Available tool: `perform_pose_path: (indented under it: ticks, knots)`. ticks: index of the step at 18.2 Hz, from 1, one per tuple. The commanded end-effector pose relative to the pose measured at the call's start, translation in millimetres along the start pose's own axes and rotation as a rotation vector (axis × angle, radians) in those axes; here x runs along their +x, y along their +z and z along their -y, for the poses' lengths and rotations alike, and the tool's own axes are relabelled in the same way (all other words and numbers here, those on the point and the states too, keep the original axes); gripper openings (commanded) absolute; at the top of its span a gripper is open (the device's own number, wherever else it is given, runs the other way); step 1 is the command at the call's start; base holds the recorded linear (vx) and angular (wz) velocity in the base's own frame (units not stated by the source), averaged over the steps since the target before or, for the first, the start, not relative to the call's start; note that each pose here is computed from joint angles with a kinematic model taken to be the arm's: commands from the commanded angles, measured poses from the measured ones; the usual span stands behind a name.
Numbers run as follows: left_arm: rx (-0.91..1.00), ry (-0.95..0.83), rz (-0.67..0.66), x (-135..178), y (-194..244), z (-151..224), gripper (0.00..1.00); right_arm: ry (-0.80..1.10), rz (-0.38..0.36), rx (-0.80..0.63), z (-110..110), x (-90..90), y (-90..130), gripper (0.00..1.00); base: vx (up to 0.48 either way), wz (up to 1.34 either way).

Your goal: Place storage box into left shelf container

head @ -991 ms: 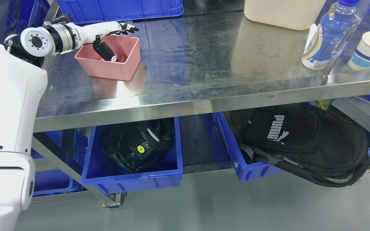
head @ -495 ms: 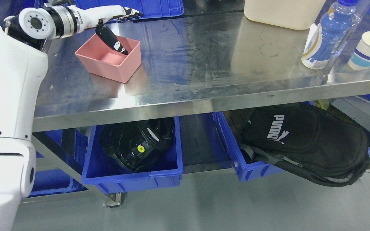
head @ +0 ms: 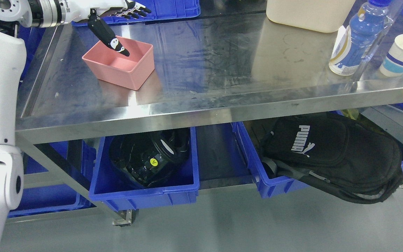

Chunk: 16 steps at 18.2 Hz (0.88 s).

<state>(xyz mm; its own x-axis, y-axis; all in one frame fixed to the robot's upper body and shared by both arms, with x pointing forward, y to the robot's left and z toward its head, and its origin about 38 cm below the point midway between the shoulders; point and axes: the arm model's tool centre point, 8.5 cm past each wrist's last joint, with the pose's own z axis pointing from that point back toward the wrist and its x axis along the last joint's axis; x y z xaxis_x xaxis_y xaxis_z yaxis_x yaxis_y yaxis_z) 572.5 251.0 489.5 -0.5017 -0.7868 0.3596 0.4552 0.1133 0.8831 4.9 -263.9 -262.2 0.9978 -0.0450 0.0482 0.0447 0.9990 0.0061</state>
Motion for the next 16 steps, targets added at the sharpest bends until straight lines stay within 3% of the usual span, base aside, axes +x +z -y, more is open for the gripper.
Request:
perform_pose_path:
  ticks: [1, 5, 11, 16]
  knots:
    - [0.012, -0.018, -0.037, -23, 46, -11, 0.97, -0.003, -0.007, 0.159, -3, -10.1, 2, 1.00, 0.000, 0.00]
    - [-0.082, -0.128, -0.059, -30, 46, 9, 0.98, -0.003, -0.007, 0.159, -3, -10.1, 2, 1.00, 0.000, 0.00]
    - [-0.145, -0.203, -0.125, -36, -12, 57, 0.98, -0.003, -0.007, 0.159, -3, -10.1, 2, 1.00, 0.000, 0.00]
    - [-0.115, -0.222, -0.181, -41, -34, 64, 0.98, -0.003, -0.007, 0.159, -3, -10.1, 2, 1.00, 0.000, 0.00]
